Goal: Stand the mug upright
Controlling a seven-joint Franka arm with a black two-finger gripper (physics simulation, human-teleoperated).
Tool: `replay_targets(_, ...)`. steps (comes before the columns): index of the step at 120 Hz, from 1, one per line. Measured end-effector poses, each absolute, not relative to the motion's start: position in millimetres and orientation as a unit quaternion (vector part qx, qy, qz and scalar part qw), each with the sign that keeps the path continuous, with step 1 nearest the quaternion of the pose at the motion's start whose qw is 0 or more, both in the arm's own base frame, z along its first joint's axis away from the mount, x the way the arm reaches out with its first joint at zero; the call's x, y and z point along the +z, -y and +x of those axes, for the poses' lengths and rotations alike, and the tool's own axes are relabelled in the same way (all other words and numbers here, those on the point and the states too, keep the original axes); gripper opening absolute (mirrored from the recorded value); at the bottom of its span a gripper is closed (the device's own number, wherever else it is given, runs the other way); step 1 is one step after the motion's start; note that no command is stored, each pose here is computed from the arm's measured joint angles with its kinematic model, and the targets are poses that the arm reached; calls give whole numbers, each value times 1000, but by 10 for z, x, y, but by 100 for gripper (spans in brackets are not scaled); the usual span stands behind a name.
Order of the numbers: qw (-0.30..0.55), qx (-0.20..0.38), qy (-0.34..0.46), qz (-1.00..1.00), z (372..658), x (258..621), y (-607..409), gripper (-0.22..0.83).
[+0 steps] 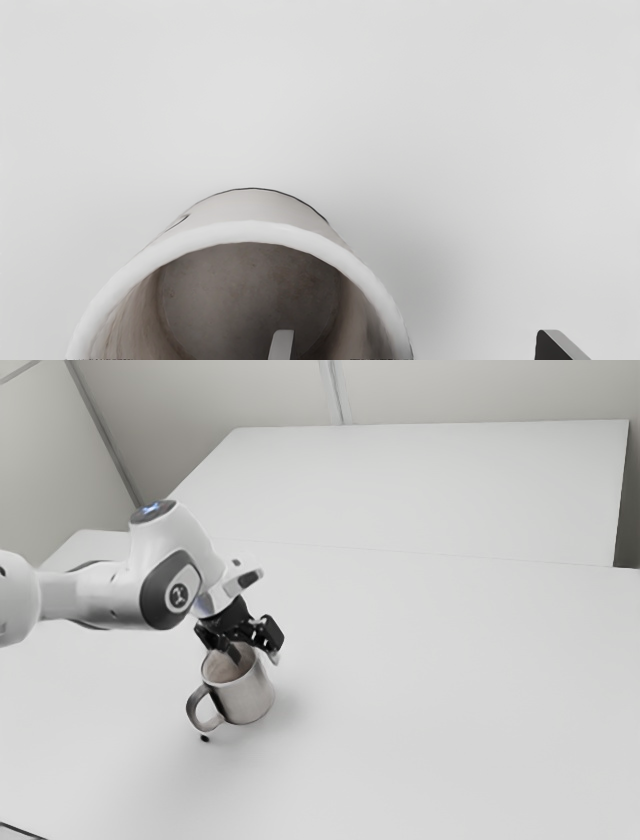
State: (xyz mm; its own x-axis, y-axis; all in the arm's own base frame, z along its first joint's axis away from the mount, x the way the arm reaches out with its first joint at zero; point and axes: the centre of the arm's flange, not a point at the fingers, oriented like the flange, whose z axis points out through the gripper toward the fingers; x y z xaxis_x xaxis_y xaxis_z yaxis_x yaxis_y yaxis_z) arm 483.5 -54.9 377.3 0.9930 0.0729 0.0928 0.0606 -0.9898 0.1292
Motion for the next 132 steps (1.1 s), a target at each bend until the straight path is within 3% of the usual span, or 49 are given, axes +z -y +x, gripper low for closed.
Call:
replay_targets(70,79,22,-10,997,5421,5039,601,59)
replay_targets(132,47,3,19,999,5529,5771,636,60)
